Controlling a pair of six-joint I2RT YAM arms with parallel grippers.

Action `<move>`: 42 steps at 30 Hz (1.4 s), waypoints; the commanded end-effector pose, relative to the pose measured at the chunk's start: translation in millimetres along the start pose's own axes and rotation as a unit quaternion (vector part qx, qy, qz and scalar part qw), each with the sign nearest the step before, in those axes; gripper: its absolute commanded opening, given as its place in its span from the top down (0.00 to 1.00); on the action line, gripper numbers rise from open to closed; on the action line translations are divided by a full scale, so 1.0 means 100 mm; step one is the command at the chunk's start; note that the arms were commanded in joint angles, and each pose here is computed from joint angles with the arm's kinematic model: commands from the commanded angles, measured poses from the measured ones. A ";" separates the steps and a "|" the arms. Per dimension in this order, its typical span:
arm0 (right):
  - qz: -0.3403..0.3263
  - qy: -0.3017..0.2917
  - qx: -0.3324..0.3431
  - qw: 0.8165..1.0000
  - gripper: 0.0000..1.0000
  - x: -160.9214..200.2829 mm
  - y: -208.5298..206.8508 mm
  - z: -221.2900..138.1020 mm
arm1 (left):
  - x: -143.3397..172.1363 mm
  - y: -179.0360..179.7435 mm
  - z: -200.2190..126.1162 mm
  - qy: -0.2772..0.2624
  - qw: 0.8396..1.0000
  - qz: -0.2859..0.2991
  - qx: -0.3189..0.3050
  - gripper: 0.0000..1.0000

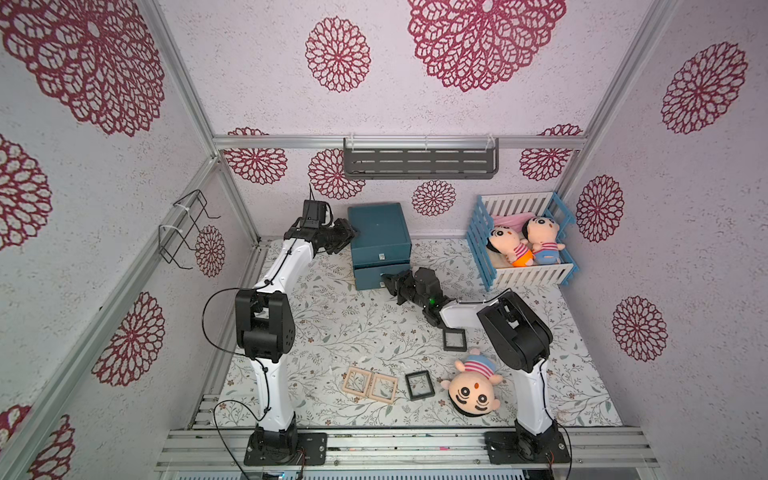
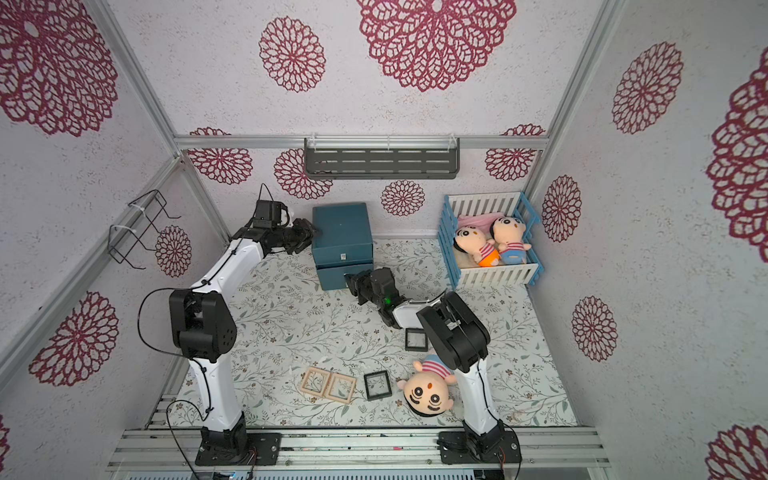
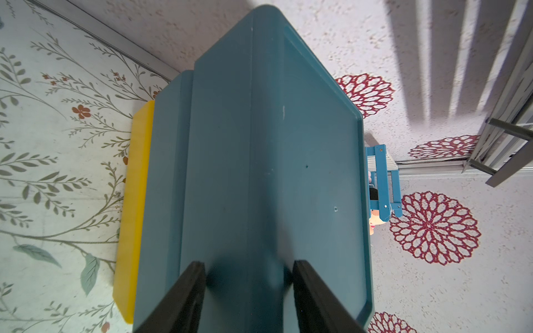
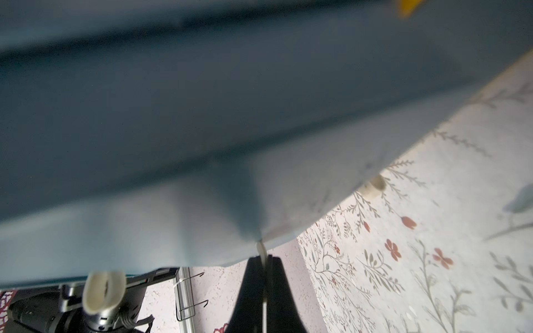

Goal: Place the brooch boxes into the drawer by color
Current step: Open the drawer in the storage box.

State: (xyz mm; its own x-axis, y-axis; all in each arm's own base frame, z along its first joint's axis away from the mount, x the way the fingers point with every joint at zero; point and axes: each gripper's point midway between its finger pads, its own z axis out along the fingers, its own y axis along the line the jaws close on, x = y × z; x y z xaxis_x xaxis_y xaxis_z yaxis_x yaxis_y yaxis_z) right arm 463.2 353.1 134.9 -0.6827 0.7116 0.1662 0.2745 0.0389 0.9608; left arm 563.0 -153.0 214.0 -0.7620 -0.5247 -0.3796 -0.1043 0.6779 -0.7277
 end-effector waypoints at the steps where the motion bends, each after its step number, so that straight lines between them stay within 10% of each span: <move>1: -0.001 0.010 -0.013 1.000 1.00 0.14 0.16 -0.18 | 0.07 0.00 0.13 0.013 1.000 0.001 0.003 0.46; 42: -0.015 0.054 0.049 0.997 1.00 0.70 -0.17 -0.76 | 0.06 -0.03 0.12 0.012 1.000 0.002 0.007 0.46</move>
State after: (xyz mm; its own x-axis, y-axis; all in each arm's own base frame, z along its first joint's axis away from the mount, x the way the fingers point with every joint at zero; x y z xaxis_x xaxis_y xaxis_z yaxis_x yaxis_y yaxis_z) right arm 363.9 346.3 125.5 -0.7376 0.6491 0.1860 0.3524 0.1351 0.9261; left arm 564.6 -153.3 214.0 -0.7610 -0.5265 -0.3791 -0.1045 0.6761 -0.7294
